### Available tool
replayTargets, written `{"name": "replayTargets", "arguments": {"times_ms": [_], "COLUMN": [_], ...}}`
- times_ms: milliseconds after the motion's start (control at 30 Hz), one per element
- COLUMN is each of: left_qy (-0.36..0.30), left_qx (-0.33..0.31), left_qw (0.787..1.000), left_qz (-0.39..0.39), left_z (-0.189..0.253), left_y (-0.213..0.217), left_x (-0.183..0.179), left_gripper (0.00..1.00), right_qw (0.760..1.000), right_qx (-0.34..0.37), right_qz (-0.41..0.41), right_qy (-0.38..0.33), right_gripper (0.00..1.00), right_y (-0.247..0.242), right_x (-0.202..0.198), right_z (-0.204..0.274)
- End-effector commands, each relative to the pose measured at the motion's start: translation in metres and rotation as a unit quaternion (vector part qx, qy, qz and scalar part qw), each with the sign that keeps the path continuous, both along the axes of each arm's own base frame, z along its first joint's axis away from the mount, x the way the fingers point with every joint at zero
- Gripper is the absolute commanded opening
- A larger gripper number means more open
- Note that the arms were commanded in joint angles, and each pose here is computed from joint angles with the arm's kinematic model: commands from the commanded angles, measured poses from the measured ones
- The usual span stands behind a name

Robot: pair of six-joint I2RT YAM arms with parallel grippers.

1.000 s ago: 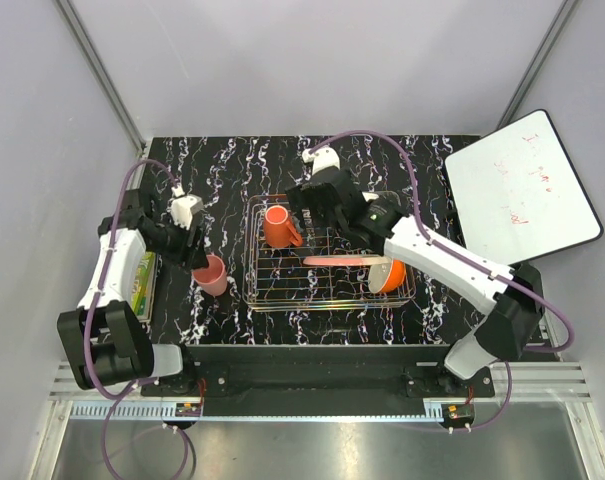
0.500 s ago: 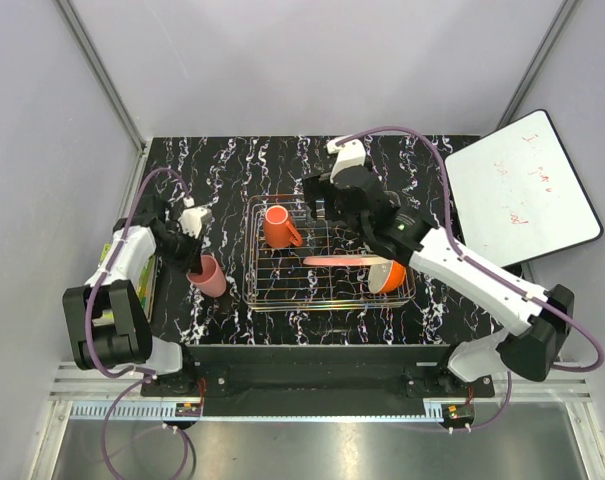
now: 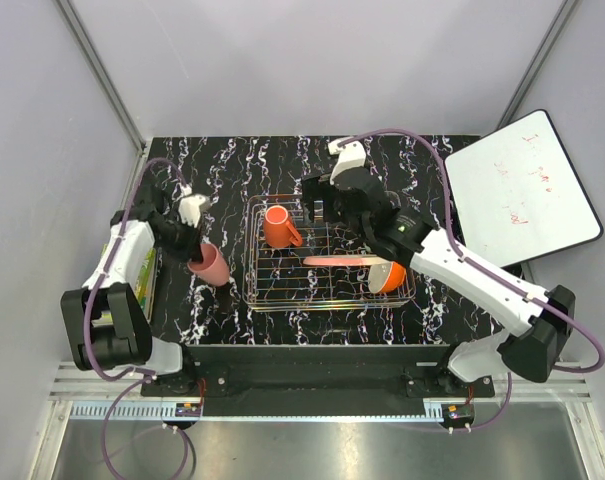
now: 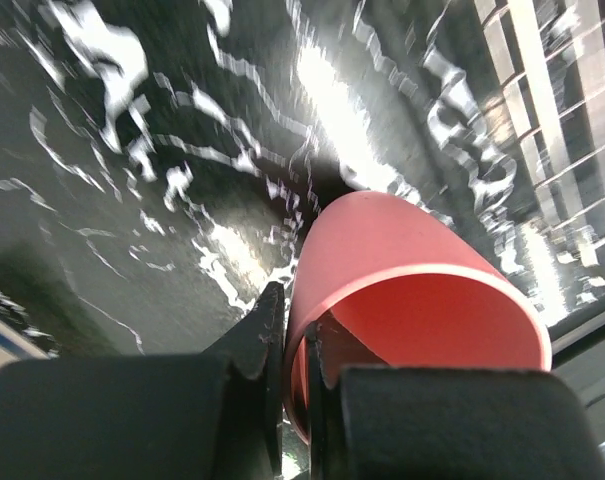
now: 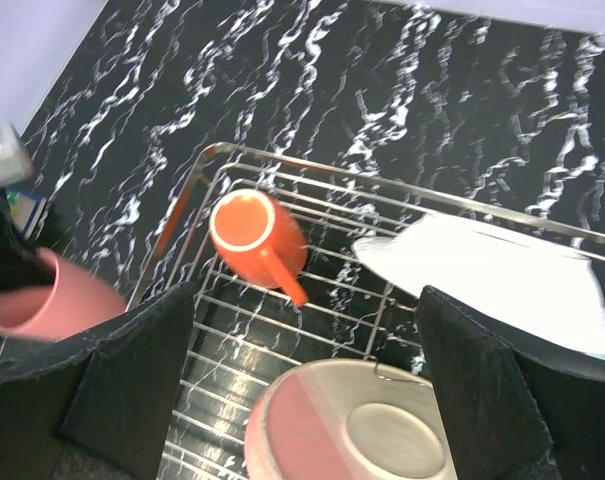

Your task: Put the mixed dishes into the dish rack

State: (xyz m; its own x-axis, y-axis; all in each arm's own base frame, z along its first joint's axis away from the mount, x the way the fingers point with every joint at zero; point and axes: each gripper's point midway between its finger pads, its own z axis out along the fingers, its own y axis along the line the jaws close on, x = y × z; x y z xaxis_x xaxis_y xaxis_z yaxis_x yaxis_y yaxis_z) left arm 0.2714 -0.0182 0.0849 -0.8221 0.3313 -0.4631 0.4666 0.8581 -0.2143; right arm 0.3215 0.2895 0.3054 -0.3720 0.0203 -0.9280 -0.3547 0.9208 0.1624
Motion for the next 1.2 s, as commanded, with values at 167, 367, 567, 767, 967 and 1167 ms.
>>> {"name": "replayTargets", "arguments": {"times_ms": [167, 367, 567, 767, 967, 1167], "left_qy": [-0.176, -0.139, -0.066, -0.02, -0.009, 0.0], "left_qx": [-0.211, -0.327, -0.455, -0.552, -0.558, -0.557], "left_qw": [0.961, 0.934, 0.884, 0.823, 0.817, 0.814], "left_qz": [-0.012, -0.037, -0.082, -0.136, -0.144, -0.163], "left_z": [0.174, 0.203, 0.216, 0.24, 0.244, 0.251], "left_y": [-0.058, -0.082, -0.099, -0.105, -0.111, -0.123], "left_x": [0.043, 0.048, 0.046, 0.034, 0.031, 0.026], "left_gripper": [0.0, 0.0, 0.0, 0.0, 0.0, 0.0], "right_qw": [0.997, 0.983, 0.954, 0.892, 0.871, 0.862], "right_qx": [0.035, 0.095, 0.197, 0.296, 0.31, 0.308], "right_qz": [0.073, 0.158, 0.224, 0.341, 0.375, 0.388], "right_qy": [0.003, -0.002, 0.004, 0.039, 0.072, 0.104], "right_gripper": [1.0, 1.0, 1.0, 1.0, 1.0, 1.0], "right_y": [0.039, 0.056, 0.054, 0.052, 0.059, 0.075], "right_x": [-0.002, -0.026, -0.045, -0.066, -0.06, -0.046], "right_z": [0.019, 0.044, 0.073, 0.089, 0.078, 0.054]}}
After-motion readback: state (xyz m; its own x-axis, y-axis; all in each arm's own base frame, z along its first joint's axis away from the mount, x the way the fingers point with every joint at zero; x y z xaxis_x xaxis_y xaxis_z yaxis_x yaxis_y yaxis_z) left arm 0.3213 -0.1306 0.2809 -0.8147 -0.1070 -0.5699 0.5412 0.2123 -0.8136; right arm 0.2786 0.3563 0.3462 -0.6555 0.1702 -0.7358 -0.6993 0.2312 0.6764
